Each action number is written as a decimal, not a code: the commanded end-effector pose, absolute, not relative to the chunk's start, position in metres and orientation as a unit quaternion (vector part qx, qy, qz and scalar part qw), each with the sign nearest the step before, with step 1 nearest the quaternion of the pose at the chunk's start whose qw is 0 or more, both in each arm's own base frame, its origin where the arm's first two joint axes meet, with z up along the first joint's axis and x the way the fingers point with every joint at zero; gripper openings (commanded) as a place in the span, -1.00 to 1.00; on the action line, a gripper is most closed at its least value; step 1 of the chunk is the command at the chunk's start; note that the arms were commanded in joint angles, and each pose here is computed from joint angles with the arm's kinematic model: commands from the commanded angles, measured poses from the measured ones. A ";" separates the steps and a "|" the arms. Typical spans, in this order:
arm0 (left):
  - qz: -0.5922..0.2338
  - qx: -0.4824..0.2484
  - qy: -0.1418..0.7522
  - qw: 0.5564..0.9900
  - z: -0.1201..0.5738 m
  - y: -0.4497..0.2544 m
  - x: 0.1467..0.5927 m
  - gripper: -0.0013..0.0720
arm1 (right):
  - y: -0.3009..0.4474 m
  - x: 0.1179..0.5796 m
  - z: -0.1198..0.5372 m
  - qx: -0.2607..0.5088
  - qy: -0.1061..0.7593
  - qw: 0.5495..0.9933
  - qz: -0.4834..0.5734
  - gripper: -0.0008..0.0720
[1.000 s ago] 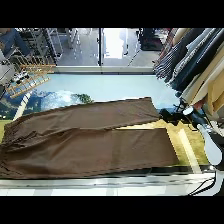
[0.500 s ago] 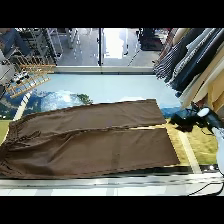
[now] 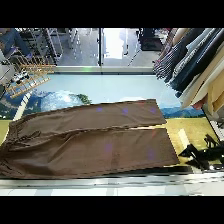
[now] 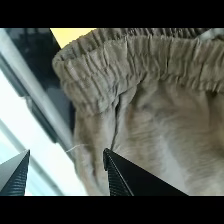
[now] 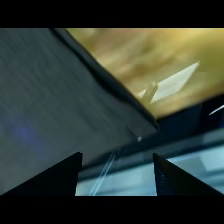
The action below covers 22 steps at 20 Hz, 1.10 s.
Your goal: Fold the clothes and pants, and hang the long-sleeved shirts on hangers.
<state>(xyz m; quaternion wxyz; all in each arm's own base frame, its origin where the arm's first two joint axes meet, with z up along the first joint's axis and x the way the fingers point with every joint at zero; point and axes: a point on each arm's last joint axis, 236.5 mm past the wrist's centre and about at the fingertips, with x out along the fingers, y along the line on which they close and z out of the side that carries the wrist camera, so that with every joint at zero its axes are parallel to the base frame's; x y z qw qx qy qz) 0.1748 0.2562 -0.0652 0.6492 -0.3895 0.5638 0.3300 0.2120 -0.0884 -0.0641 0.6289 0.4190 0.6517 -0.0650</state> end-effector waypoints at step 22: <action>0.317 -0.394 0.564 0.653 -0.077 0.261 0.174 0.36 | -0.086 0.223 -0.107 0.405 0.609 0.679 -0.057 -0.24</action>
